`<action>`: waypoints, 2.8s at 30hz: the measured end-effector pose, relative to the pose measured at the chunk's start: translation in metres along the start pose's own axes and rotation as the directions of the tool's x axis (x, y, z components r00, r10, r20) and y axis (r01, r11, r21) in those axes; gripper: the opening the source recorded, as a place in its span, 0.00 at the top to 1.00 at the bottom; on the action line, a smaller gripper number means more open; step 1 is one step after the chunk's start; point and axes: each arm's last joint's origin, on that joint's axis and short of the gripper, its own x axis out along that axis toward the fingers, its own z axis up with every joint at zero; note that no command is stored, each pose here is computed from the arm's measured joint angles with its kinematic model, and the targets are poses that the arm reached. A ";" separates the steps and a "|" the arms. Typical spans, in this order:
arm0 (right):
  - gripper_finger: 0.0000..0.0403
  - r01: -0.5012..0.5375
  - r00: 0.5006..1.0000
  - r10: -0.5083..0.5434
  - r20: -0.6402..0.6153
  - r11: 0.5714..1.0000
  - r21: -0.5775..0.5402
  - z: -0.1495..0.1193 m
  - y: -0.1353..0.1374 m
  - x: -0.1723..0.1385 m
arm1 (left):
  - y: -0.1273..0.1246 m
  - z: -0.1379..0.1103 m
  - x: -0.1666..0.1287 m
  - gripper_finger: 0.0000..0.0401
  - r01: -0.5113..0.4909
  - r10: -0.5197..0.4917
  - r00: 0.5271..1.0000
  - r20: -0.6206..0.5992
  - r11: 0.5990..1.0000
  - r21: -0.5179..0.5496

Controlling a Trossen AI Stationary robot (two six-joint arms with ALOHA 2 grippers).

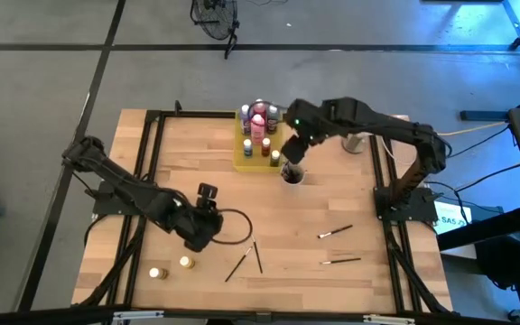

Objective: Pick & Place Paint Supplies
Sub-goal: Put the small light pink paint bottle into the yellow bin

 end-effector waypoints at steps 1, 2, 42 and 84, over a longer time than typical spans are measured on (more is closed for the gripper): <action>0.63 -0.001 1.000 0.001 0.005 1.000 -0.008 0.004 -0.006 0.002 | 0.004 -0.001 -0.004 0.64 -0.001 0.001 1.000 0.014 1.000 -0.004; 0.63 -0.007 1.000 0.007 0.017 1.000 -0.017 0.008 -0.010 0.005 | 0.009 -0.002 -0.009 0.64 -0.005 0.005 1.000 0.029 1.000 -0.011; 0.63 -0.042 0.981 -0.040 -0.189 0.912 -0.408 0.077 -0.039 0.104 | 0.189 -0.073 -0.071 0.64 0.169 -0.093 0.869 0.487 0.979 -0.115; 0.63 -0.139 0.950 0.021 -0.313 0.923 -0.360 0.075 -0.033 0.189 | 0.187 -0.101 -0.021 0.64 0.258 -0.172 0.829 0.533 0.962 -0.091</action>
